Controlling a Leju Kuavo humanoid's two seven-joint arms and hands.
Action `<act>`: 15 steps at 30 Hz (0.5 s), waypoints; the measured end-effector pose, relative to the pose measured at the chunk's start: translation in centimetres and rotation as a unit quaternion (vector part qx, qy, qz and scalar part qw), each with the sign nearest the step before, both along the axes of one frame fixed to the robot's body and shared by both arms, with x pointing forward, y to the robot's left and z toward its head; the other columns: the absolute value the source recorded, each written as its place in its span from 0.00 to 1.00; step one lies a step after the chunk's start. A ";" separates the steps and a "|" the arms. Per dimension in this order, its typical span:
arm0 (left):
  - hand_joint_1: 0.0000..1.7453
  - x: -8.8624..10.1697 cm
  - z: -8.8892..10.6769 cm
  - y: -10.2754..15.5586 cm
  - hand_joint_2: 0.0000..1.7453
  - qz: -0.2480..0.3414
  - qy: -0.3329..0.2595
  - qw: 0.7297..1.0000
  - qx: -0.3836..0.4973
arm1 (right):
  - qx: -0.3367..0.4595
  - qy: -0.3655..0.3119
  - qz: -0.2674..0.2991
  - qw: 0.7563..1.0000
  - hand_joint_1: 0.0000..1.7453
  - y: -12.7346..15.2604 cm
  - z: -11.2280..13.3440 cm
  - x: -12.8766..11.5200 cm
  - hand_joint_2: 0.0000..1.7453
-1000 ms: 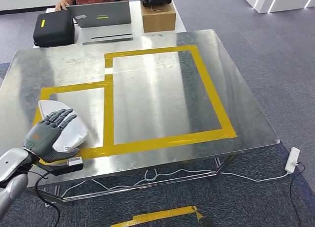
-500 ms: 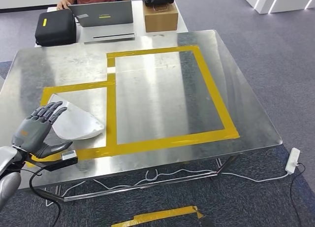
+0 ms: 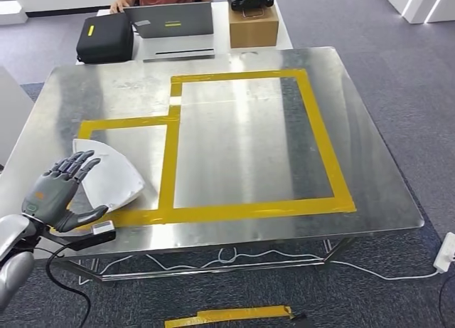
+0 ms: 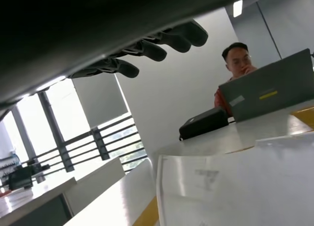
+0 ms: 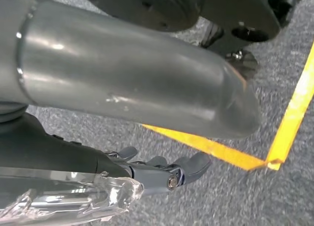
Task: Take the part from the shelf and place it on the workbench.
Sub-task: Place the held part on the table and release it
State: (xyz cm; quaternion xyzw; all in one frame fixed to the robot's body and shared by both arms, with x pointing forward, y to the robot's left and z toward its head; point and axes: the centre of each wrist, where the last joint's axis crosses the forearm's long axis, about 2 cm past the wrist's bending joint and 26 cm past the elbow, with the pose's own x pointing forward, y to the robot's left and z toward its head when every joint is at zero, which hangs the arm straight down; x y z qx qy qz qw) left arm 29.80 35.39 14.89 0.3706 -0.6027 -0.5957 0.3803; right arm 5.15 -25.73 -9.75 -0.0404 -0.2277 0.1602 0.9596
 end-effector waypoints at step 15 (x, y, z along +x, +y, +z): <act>0.00 -0.5 -0.1 -0.5 0.00 0.003 -0.011 1.000 -0.008 | 0.010 -0.001 -0.009 1.000 0.00 0.0 0.0 -0.3 0.00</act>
